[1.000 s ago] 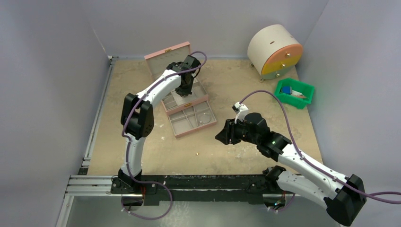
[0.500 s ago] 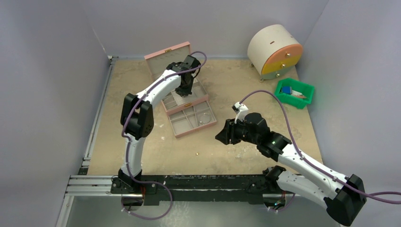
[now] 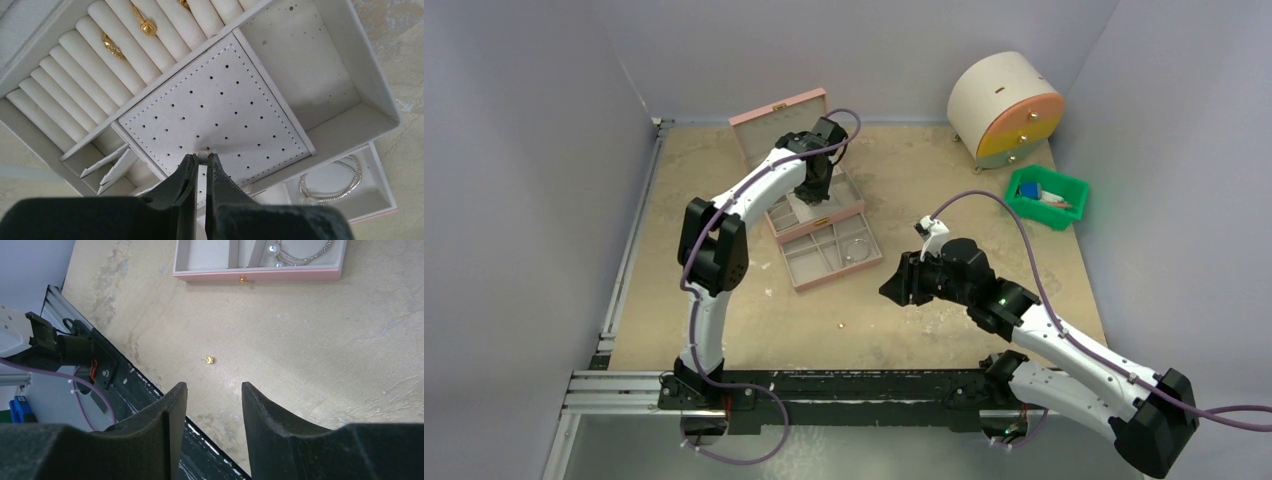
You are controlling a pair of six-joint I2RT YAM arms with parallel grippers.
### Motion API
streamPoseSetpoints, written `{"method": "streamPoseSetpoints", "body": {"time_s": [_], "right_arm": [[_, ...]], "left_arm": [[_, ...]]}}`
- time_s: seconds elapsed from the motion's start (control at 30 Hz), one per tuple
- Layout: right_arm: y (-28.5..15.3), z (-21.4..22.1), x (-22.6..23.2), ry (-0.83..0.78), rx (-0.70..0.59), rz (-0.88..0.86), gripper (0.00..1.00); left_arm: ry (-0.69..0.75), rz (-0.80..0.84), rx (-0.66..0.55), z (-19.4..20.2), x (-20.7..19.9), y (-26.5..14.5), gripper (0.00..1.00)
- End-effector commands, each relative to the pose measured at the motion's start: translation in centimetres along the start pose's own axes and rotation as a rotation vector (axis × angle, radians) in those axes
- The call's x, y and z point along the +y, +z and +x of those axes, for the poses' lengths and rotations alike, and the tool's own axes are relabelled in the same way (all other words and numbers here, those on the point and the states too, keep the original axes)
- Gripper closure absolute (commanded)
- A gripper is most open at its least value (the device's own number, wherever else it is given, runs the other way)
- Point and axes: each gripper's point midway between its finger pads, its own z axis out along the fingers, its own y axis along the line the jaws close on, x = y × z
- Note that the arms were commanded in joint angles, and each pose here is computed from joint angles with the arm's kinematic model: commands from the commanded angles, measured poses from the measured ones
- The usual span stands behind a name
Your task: Organize the mixed jewelry
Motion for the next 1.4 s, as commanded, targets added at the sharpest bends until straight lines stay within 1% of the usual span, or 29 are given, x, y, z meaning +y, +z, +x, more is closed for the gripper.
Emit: {"method": "streamPoseSetpoints", "body": {"time_s": [0.0,0.3,0.7,1.37], "right_arm": [[-0.3,-2.0,1.3,-0.015,-0.056,-0.036,0.53],[-0.2,-2.1,1.4,-0.014,-0.055,-0.036,0.53],[-0.1,-2.0,1.3,-0.01,-0.051,-0.038,0.53],[-0.3,-2.0,1.3,-0.013,-0.055,-0.035,0.53]], "left_arm": [[-0.017,-0.024,-0.067,-1.4,1.2,-2.2,1.0],[-0.027,-0.021,-0.09,-1.7,1.4,-2.9,1.0],[-0.025,0.048,-0.086,-1.6,0.1,-3.0,1.0],[-0.016,0.019,-0.061,-1.2,0.3,-1.6,1.0]]}}
